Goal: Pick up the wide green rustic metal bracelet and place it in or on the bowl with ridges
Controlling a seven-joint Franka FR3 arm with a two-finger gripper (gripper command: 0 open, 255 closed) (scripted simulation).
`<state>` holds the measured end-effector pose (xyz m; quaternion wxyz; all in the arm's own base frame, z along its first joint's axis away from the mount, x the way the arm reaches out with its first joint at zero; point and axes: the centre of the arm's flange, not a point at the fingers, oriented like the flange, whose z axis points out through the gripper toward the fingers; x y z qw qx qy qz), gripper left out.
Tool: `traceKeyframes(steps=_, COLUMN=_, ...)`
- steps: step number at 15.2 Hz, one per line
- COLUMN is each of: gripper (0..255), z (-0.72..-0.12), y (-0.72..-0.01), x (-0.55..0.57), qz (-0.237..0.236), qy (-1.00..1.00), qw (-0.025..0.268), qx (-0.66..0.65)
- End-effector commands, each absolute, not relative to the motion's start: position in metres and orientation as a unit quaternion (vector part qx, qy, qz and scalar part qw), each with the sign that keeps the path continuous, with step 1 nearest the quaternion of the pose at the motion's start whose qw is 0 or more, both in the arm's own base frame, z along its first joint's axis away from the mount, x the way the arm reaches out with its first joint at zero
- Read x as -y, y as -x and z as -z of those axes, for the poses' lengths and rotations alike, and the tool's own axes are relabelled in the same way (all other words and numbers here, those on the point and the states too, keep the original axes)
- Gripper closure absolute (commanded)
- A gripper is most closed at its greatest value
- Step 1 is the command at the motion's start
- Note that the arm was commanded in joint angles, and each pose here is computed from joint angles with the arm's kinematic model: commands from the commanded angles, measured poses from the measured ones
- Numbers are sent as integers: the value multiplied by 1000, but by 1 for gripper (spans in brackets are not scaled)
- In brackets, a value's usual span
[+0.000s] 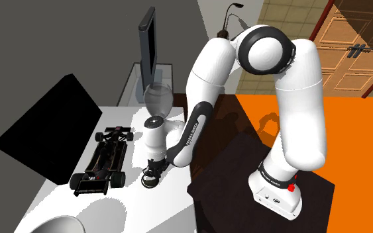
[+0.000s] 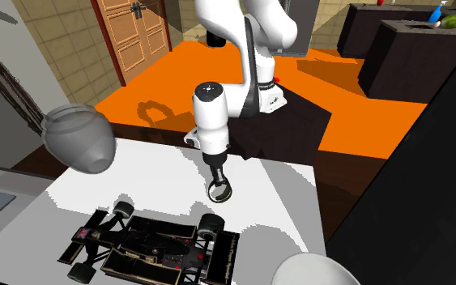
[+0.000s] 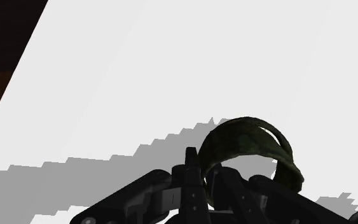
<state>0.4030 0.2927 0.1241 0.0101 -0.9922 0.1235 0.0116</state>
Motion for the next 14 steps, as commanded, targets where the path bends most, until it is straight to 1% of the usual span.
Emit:
traceKeyframes(steps=1, gripper=255, z=-124, y=-403, x=-293, qz=-12, qy=992, qw=10, qx=-123)
traceKeyframes(steps=5, gripper=255, z=-124, y=-403, x=-293, qz=-12, qy=992, qw=10, qx=-123)
traceKeyframes(steps=14, gripper=255, z=-172, y=-403, x=-293, qz=-12, qy=992, qw=10, qx=-123)
